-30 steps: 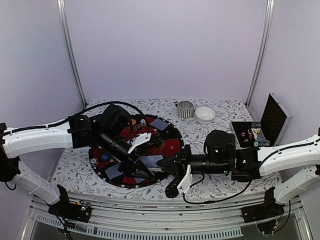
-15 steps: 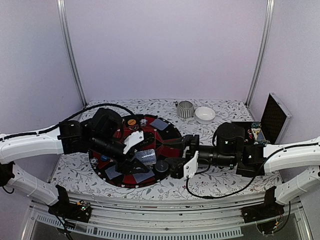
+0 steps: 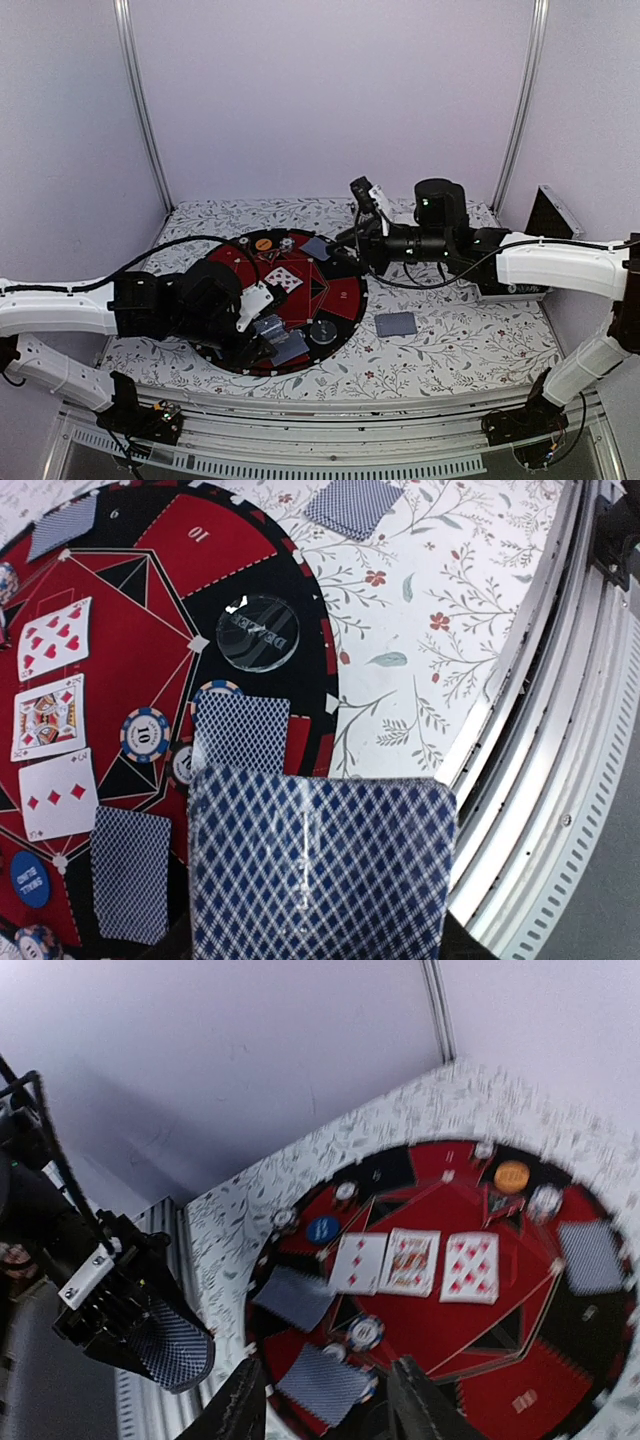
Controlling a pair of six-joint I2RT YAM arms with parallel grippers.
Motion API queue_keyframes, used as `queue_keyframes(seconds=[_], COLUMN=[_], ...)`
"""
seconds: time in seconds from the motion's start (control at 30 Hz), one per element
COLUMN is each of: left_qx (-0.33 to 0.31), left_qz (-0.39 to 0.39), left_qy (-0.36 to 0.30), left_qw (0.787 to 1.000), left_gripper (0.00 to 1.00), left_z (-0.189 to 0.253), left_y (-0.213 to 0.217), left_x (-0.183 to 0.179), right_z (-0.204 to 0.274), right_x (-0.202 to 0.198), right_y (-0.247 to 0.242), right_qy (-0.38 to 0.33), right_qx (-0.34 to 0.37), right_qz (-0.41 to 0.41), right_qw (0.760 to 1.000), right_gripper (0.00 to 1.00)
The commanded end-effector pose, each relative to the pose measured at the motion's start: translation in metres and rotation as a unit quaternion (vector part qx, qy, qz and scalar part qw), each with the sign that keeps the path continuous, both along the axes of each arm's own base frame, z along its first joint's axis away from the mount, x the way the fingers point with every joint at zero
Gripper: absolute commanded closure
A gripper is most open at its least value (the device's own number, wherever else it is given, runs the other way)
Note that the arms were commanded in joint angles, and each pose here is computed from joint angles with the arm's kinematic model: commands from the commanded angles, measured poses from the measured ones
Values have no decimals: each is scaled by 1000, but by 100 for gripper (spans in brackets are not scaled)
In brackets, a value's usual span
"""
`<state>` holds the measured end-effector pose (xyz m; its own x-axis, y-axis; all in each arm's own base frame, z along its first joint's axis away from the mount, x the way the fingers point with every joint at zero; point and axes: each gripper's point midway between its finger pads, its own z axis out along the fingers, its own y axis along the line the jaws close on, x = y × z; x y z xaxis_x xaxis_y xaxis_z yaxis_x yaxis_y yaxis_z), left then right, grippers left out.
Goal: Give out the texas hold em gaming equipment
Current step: Pick up the poker card from the poker table mat.
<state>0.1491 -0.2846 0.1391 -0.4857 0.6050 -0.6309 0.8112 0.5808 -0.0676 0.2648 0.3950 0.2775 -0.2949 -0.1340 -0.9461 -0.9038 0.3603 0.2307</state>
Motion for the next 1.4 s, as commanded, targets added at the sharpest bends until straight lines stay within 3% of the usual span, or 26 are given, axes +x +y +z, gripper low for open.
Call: queue_keyframes(seconds=[0.0, 0.07, 0.2, 0.5, 0.87, 1.37], left_qx=[30, 59, 96, 108, 46, 59], left_qz=[80, 123, 183, 217, 220, 179], left_qy=[-17, -7, 17, 29, 5, 34], left_qw=[996, 991, 978, 970, 974, 981], left_gripper=[66, 66, 67, 67, 68, 71], left_z=[-8, -23, -51, -84, -75, -120], left_y=[13, 25, 46, 53, 44, 34], left_x=[3, 2, -9, -20, 8, 28], right_z=[-94, -122, -157, -224, -248, -253], right_x=[-31, -38, -48, -62, -54, -62], right_y=[9, 14, 32, 49, 61, 75], right_qy=[314, 353, 357, 407, 420, 468], right_qx=[-34, -50, -93, -142, -141, -115], right_qz=[1, -5, -21, -14, -37, -14], right_qw=[949, 934, 929, 902, 896, 876], right_gripper=[62, 65, 65, 63, 60, 61])
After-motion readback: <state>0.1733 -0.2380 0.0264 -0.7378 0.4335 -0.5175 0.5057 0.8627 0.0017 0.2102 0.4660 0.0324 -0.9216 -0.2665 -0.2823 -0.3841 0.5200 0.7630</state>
